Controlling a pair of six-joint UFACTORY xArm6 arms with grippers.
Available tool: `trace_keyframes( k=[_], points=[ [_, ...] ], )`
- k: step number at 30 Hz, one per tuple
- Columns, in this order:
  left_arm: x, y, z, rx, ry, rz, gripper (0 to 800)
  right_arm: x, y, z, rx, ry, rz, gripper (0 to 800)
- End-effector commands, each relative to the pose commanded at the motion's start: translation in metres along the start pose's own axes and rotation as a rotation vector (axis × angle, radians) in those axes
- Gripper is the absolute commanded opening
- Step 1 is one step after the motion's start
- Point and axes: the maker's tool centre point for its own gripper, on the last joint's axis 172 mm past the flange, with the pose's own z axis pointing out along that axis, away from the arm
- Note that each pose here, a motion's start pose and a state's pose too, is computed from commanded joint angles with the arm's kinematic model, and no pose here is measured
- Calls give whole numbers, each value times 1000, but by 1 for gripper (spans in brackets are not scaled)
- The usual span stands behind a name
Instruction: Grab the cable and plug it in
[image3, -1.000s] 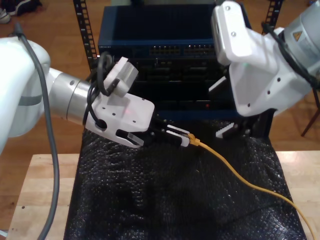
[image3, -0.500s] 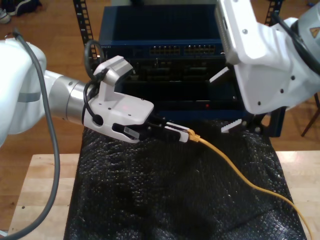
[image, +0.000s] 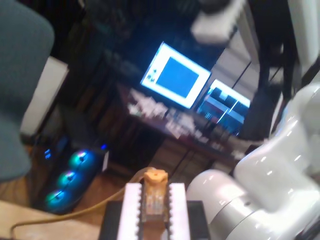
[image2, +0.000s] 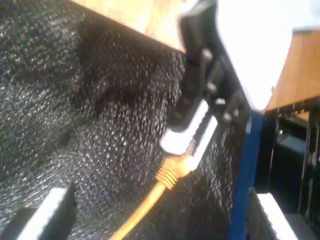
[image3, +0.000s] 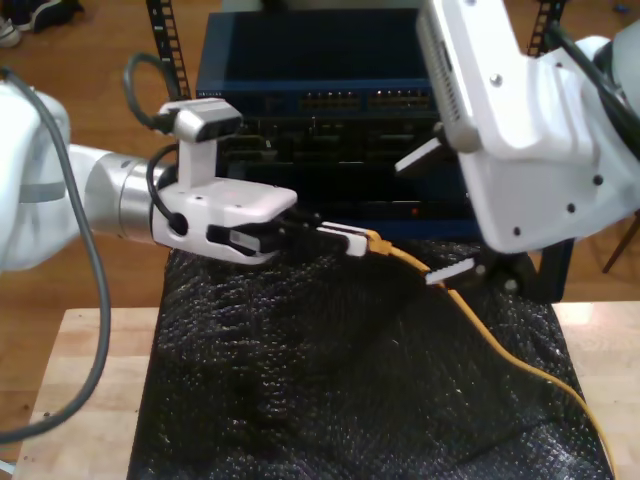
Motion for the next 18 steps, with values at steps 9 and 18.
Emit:
trace_keyframes(
  k=[9, 18],
  points=[
    [7, 8, 1, -57, 41, -6, 3, 14, 20, 9, -144, 30, -81, 800],
    [22, 18, -7, -118, 120, -20, 3, 30, 16, 7, -158, 55, -143, 800]
  ],
)
